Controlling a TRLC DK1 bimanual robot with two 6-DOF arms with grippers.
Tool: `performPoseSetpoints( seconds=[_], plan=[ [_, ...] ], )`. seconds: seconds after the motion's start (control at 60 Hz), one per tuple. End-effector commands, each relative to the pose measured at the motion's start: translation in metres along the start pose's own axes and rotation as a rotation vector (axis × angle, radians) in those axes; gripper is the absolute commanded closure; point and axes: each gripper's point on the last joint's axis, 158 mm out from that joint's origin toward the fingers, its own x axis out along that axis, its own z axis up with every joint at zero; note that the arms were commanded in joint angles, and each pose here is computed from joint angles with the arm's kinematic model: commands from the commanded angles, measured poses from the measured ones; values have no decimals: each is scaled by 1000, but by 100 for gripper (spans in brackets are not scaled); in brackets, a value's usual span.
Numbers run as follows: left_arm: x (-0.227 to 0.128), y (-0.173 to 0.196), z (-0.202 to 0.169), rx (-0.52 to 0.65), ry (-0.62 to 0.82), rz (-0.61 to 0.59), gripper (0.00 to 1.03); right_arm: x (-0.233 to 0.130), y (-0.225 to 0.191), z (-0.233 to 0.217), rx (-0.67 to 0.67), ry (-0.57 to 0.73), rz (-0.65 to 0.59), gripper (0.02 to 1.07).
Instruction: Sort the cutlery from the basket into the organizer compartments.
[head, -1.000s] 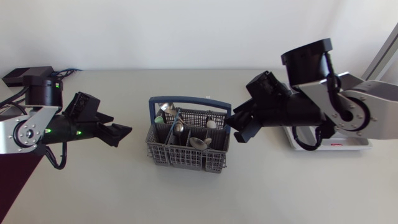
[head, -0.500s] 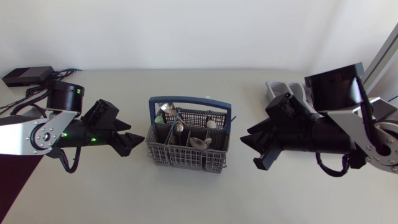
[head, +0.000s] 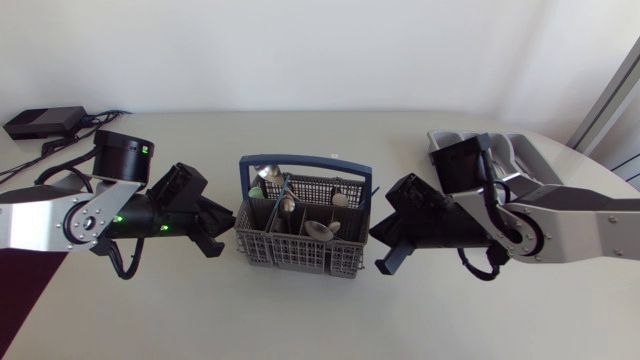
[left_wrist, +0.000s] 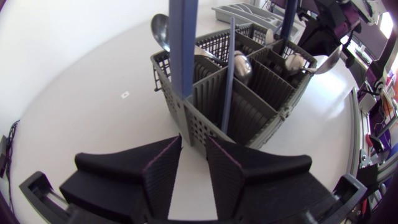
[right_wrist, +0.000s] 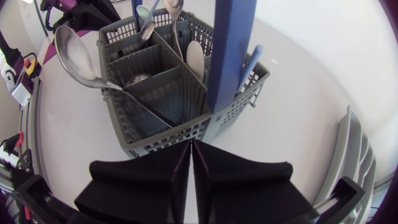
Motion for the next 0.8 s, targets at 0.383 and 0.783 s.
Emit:
performPoseSetpoints(
  seconds=[0.383,0.783],
  plan=[
    [-6,-28,0,33,-12,-56,80,16,-18,46,-26,-60,-38,100],
    [-23,-15,0,61,-38,-1,60,-20,-19,32,-60,-84,-111,49]
  ],
)
